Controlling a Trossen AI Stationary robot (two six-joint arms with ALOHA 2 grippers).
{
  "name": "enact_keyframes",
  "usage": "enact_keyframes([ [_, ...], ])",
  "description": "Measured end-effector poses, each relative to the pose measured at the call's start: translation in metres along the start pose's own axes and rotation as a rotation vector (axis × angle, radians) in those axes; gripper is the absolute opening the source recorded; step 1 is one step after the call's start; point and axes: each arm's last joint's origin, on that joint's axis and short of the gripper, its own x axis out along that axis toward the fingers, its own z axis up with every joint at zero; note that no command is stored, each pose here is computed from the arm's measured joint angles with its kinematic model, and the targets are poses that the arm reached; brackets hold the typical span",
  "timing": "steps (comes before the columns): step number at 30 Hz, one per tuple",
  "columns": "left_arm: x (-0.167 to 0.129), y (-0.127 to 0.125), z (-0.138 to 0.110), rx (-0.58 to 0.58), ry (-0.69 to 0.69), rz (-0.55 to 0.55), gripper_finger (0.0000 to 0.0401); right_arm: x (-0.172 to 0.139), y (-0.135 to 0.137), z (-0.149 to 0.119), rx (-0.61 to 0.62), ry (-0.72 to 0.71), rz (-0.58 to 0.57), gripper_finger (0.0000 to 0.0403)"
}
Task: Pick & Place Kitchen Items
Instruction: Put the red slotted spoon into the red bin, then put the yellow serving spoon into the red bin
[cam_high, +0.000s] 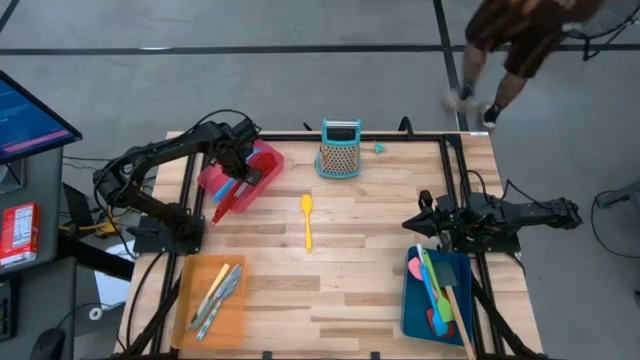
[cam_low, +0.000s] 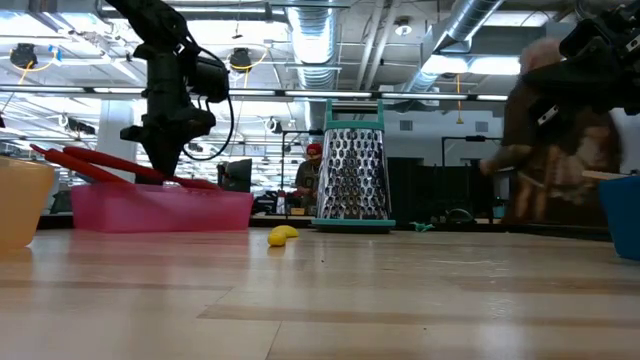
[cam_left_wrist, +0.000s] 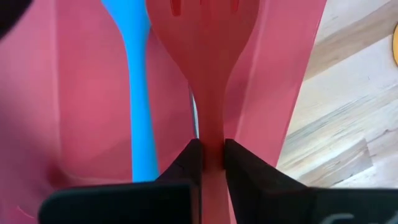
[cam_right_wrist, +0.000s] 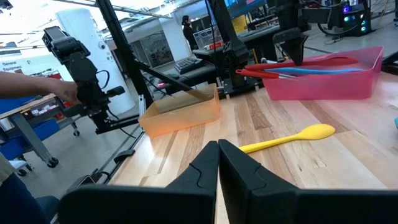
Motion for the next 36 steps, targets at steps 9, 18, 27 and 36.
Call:
enact_keyframes([
  [9,0.0,0.0,0.003,0.007,-0.041,0.014,0.0104,0.0,0.0,0.0,0.0,0.0,0.0,0.001],
  [18,-0.042,-0.013,0.003,-0.054,-0.171,-0.179,0.0146,0.0,0.0,0.0,0.0,0.0,0.0,0.001],
  [27,-0.097,-0.064,-0.04,-0.155,-0.435,-0.359,0.0133,0.0,0.0,0.0,0.0,0.0,0.0,0.001],
  [36,-0.065,-0.145,-0.057,-0.173,-0.441,-0.407,0.0113,0.0,0.0,0.0,0.0,0.0,0.0,0.001],
])
